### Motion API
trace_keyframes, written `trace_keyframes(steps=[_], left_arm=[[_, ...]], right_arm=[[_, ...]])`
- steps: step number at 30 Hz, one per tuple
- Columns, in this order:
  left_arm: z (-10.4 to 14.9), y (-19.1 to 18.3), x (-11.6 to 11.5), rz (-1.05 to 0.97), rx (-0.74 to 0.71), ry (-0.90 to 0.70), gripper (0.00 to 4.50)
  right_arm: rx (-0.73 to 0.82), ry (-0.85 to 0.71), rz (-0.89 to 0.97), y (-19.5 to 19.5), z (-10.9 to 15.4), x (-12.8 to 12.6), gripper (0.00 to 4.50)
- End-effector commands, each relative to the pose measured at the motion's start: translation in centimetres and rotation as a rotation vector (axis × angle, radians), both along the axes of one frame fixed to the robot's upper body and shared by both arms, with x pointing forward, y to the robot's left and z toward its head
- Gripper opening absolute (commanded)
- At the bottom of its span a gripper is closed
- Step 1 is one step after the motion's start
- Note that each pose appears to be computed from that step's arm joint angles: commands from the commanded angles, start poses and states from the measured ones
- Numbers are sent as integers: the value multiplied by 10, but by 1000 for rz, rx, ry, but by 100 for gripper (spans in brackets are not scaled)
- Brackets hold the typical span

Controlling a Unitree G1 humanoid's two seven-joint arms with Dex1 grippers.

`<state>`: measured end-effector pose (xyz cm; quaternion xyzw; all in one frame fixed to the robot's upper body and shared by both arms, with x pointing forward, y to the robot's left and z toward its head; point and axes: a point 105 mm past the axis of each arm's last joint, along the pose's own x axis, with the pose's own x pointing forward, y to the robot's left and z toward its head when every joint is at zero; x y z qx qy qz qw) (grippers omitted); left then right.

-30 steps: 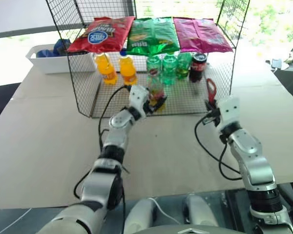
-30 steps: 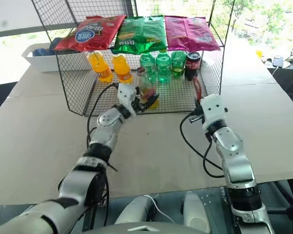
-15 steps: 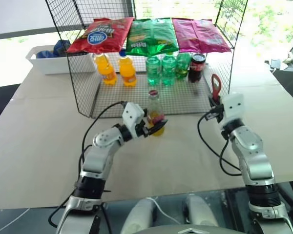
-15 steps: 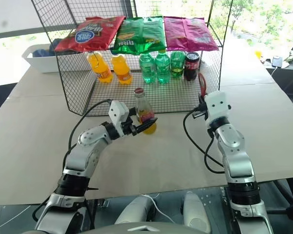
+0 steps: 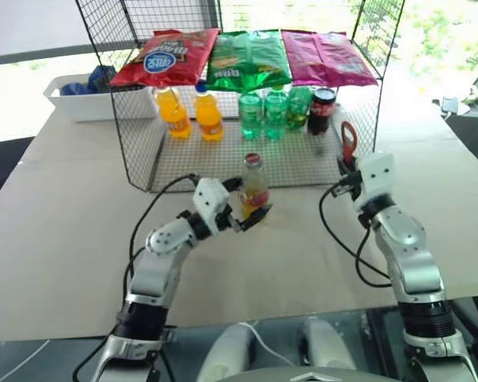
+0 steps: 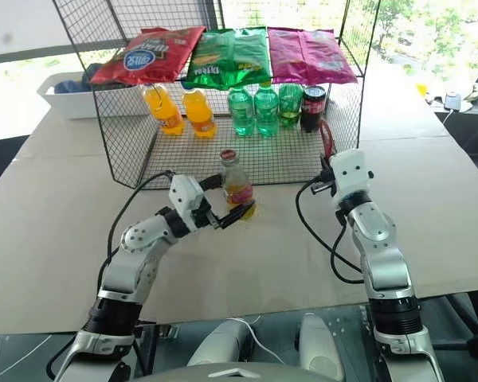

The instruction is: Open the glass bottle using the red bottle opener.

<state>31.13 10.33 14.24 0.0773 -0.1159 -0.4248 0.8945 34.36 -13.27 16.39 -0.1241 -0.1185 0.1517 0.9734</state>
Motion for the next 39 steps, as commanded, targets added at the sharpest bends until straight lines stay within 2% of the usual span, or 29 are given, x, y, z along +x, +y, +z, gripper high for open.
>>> trace_keyframes(steps=[1,14,25,27,28,31,32,36,39], left_arm=[[32,-2,-4,18,-49,-125,441],[34,-24,-9,-61,-124,-88,441],[36,-24,-7,-46,-132,-106,441],[37,-24,-7,-39,-149,-112,385],[38,-24,-6,-37,-156,-115,376],[40,-27,-3,-35,-168,-117,223],[40,-27,-3,-37,-171,-116,189],[35,-29,-4,-46,-151,-110,130],[31,-27,-4,-41,-132,-103,130]], right_arm=[[17,-43,21,4,11,-2,0],[27,-32,47,11,8,-1,0],[20,-29,54,11,7,-1,0],[20,-30,55,11,7,-1,0],[20,-31,55,11,7,0,0],[22,-36,56,13,8,1,0],[23,-37,57,14,8,2,0],[7,-53,73,18,12,1,0],[-42,-80,106,28,18,-1,0]])
